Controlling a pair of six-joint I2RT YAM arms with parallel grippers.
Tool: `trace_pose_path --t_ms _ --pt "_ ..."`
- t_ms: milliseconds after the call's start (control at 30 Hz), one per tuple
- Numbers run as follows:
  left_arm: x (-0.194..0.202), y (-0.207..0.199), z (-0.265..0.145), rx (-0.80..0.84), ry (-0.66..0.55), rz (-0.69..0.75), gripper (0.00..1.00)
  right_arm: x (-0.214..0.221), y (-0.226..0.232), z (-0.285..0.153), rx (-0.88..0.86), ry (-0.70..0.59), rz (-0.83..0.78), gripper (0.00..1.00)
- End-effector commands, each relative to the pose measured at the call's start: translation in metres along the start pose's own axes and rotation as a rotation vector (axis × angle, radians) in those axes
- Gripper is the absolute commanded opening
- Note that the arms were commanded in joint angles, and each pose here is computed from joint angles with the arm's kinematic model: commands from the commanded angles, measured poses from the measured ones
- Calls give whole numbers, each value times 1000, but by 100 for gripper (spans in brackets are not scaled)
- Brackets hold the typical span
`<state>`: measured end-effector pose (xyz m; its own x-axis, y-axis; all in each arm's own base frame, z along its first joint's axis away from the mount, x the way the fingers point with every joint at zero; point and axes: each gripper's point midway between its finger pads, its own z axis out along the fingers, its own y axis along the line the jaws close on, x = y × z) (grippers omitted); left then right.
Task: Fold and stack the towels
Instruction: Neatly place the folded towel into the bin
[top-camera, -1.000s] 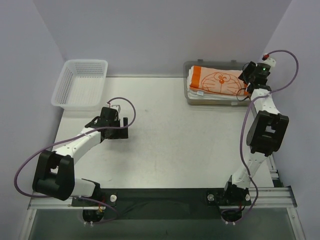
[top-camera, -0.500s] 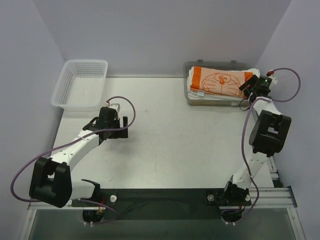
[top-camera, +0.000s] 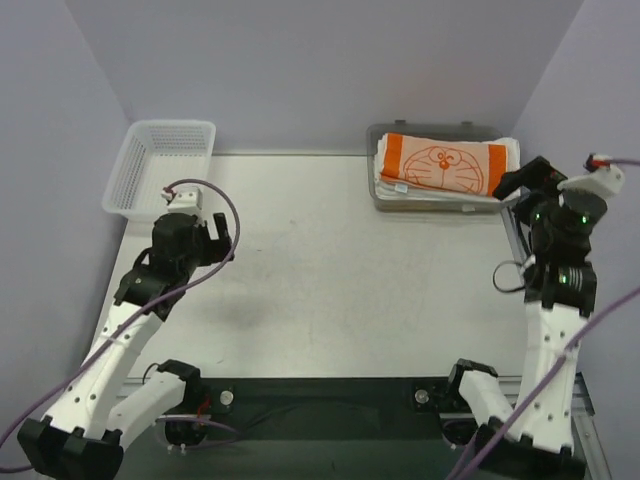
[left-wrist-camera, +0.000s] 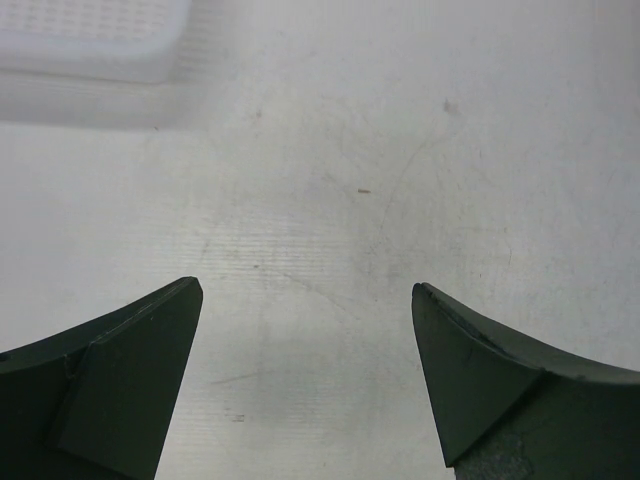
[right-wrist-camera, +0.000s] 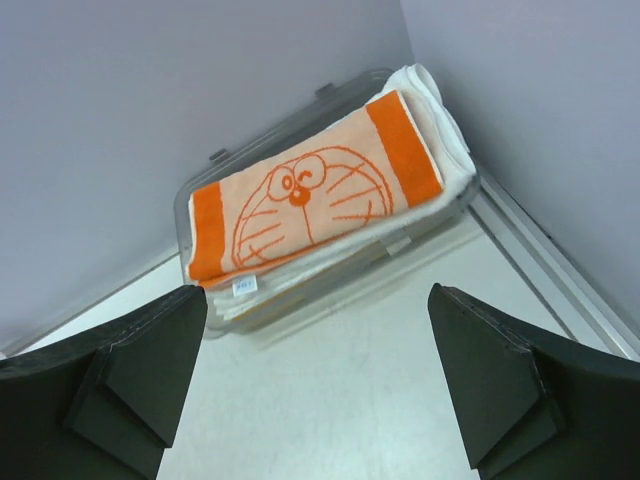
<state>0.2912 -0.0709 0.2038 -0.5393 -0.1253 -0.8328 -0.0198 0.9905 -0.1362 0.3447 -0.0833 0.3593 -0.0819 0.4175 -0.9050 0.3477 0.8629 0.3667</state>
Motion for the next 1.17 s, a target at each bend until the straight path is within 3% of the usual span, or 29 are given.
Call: trace_pose_path --t_ms 0,167,267,400,533,667,1133 --pt "-38 25 -48 -109 -138 -31 97 51 -35 -70 104 112 -19 100" --pt "-47 50 -97 -170 -261 -102 97 79 -39 -138 42 0 2 100" --pt "-40 61 -116 -175 -338 -127 97 109 -41 -153 -32 -3 -10 100" --pt "-5 77 -112 -202 -376 -199 97 151 -67 -155 -10 -4 -69 100" --pt "15 76 -102 -153 -421 -254 97 161 -73 -159 -37 -32 -141 100" --pt "8 76 -112 -125 -497 -277 97 163 -69 -156 -55 -15 -153 100" --pt "18 81 -104 -142 -497 -314 97 163 -69 -158 -61 -14 -159 100"
